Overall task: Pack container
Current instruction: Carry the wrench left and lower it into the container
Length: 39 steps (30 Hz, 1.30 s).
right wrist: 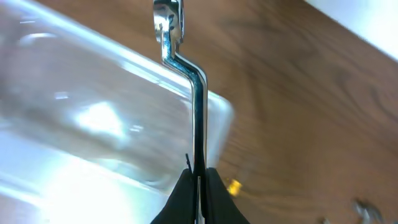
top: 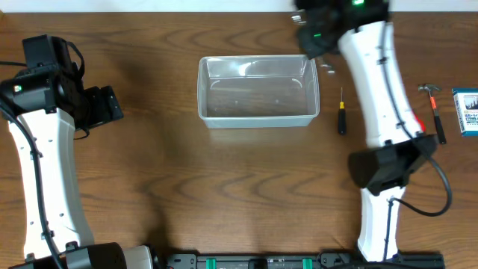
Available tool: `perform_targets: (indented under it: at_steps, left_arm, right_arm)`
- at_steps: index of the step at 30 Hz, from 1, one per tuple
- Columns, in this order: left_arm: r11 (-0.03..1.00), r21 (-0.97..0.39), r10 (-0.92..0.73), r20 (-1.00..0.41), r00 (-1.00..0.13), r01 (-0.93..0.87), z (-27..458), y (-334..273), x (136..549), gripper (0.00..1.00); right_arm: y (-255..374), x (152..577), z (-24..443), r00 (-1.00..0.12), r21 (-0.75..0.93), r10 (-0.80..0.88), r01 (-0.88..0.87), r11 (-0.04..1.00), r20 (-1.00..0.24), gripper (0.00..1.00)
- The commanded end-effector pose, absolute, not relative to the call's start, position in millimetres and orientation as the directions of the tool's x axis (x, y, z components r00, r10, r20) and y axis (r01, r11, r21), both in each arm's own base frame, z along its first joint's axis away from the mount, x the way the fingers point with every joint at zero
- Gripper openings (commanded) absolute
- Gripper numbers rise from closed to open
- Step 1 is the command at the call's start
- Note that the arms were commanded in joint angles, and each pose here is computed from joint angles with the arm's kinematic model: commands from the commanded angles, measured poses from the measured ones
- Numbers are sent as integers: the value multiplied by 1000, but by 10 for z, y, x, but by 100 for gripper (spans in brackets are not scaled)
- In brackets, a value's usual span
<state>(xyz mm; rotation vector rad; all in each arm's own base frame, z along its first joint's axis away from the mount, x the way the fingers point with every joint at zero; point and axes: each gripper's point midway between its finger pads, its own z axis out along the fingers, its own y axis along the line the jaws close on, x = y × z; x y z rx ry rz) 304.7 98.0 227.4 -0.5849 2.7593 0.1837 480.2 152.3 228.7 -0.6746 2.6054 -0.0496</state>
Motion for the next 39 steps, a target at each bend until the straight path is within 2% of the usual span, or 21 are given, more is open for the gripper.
perform_targets:
  at_steps: [1,7,12,24,32,39]
  left_arm:
    - [904,55,-380,-353,-855,-425,2370,997,3048,98]
    - [904,55,-380,-353,-855,-425,2370,998,3049,98]
    - [904,55,-380,-354,-854,-425,2371,998,3050,98]
    - [904,55,-380,-353,-855,-425,2370,997,3048,98]
    - [904,56,-381,-347,-857,-425,2364,993,3033,98]
    - [904,56,-381,-346,-857,-425,2364,993,3032,98]
  right_arm:
    - [1844,4722,2378,-708,-172,-559,-543,822,-431,1]
    - [2377,4601,2438,-546,-238,-707,-689,684,-450,1]
    - [2601,4553,2394,-495,-233,-735,-732,640,-463,1]
    - [2656,4453,1626,-542,-143,-757,-771,620,-365,1]
    - [2604,4374,1246,-542,-126,-783,-792,597,-303,1]
    - [2574,4360,1028,-578,-108,-763,-772,626,-290,1]
